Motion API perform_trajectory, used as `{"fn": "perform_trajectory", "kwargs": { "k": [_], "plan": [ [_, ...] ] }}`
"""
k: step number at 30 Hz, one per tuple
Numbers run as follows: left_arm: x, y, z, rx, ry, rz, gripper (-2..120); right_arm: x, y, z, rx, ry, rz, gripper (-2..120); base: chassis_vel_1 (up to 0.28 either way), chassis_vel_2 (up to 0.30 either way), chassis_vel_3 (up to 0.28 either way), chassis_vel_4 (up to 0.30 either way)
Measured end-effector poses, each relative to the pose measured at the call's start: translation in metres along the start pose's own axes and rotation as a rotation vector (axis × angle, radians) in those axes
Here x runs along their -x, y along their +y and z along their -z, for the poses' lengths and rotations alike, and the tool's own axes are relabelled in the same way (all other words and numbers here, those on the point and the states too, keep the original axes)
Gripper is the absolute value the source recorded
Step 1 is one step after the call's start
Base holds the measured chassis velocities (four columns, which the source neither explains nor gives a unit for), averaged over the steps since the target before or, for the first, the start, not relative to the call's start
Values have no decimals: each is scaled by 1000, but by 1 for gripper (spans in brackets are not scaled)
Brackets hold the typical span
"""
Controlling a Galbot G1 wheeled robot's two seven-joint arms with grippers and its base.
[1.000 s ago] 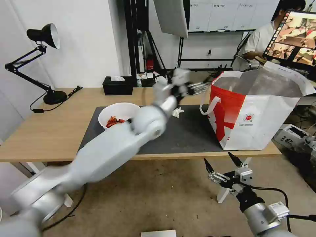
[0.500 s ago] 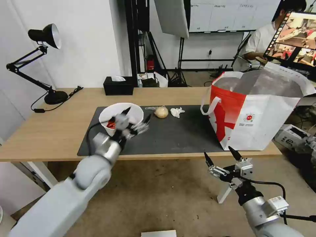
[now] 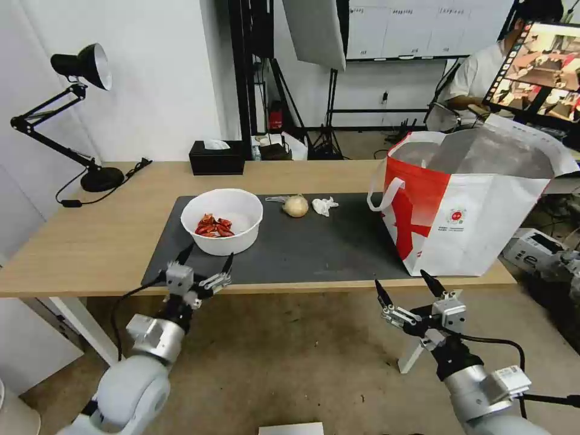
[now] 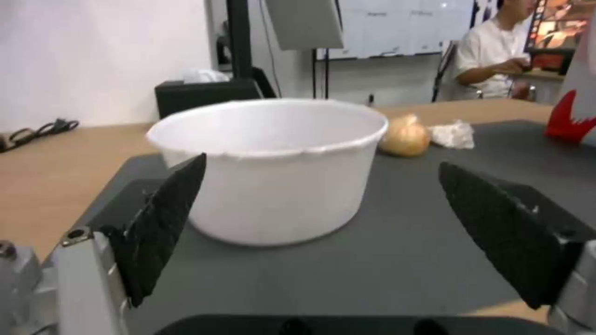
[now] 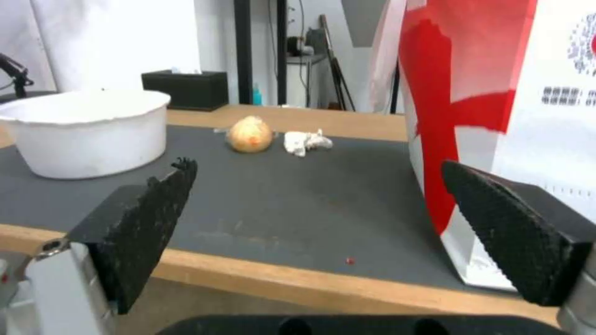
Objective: Pick up the trash from the table and place it into the takeout bag.
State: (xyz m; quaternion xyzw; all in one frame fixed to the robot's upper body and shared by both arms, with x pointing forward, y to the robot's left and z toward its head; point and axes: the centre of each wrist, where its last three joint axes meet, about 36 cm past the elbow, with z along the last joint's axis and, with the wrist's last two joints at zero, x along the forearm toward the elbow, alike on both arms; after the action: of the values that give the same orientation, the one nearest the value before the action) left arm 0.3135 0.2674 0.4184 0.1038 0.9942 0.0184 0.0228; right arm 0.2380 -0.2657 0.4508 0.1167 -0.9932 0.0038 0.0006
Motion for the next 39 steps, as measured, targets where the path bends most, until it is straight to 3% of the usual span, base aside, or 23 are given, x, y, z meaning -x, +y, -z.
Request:
{"fn": "perform_trajectory", "kwargs": {
  "k": [12,20,39],
  "plan": [
    [-44,-2,-13,50,122,53,100,-5,5,-22,13,58,-57,100,0,0,0,0],
    [-51,-8,-18,59,176,79,100,-8,6,-26,0,78,-71,100,0,0,0,0],
    [-58,-14,-24,45,223,97,100,-10,9,-33,-6,112,-78,100,0,0,0,0]
  ]
}}
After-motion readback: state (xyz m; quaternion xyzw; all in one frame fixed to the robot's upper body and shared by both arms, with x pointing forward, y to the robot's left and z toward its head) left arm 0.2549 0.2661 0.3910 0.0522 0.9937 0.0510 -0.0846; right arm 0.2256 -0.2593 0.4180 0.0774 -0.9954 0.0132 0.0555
